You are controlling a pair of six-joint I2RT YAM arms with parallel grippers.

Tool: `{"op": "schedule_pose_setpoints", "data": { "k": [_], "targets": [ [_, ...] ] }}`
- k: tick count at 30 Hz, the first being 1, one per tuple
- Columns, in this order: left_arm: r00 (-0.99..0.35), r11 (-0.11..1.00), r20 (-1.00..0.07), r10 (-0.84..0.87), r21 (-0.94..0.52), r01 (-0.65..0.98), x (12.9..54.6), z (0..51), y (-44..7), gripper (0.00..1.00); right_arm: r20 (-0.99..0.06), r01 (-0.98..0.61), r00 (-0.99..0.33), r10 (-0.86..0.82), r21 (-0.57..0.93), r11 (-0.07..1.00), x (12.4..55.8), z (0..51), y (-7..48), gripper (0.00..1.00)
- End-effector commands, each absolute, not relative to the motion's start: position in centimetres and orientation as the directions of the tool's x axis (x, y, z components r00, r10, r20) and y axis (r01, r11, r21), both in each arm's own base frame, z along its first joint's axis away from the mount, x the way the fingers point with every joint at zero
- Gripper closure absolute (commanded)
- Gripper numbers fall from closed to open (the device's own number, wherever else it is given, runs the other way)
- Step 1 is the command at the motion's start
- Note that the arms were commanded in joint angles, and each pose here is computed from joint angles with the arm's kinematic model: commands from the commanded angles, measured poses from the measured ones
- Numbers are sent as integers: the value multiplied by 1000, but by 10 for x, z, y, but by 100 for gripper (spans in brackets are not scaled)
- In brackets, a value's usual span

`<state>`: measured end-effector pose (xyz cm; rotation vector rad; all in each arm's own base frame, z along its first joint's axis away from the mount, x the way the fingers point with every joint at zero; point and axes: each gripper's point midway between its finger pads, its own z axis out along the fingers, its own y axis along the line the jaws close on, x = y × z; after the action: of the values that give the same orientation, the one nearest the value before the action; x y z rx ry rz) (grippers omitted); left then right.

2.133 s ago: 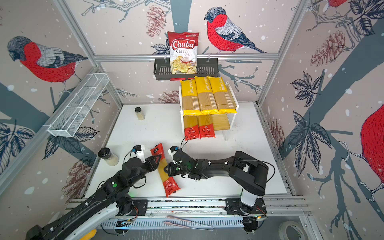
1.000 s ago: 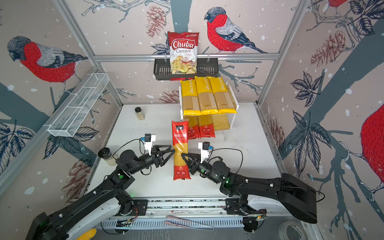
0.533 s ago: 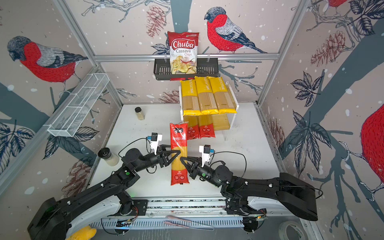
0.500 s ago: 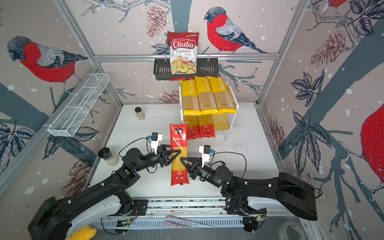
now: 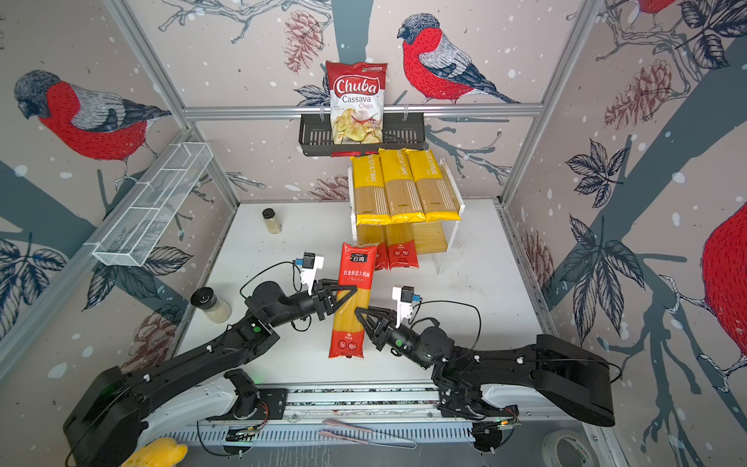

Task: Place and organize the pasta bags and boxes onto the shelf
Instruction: 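Carry the upright pack toward the lower shelf with both grippers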

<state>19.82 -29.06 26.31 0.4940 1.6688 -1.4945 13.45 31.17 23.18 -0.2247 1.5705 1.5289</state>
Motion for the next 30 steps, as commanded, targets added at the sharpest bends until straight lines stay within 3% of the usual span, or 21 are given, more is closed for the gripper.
{"op": "schedule_pose_setpoints", "data": {
  "k": [1, 15, 26, 30],
  "targets": [
    [-561, 195, -788, -252, -610, 768, 197, 273, -292, 79, -643, -687, -557, 526, 712, 143, 133, 256, 301, 72],
    [-679, 213, -682, -272, -731, 649, 223, 262, -322, 88, -606, -556, -562, 563, 780, 286, 156, 215, 279, 51],
    [-692, 253, -672, -262, -740, 623, 249, 266, -352, 91, -559, -431, -548, 622, 826, 363, 177, 194, 247, 43],
    [-719, 219, -635, -282, -772, 597, 257, 273, -361, 91, -525, -374, -554, 646, 850, 370, 183, 184, 233, 39]
  ]
}}
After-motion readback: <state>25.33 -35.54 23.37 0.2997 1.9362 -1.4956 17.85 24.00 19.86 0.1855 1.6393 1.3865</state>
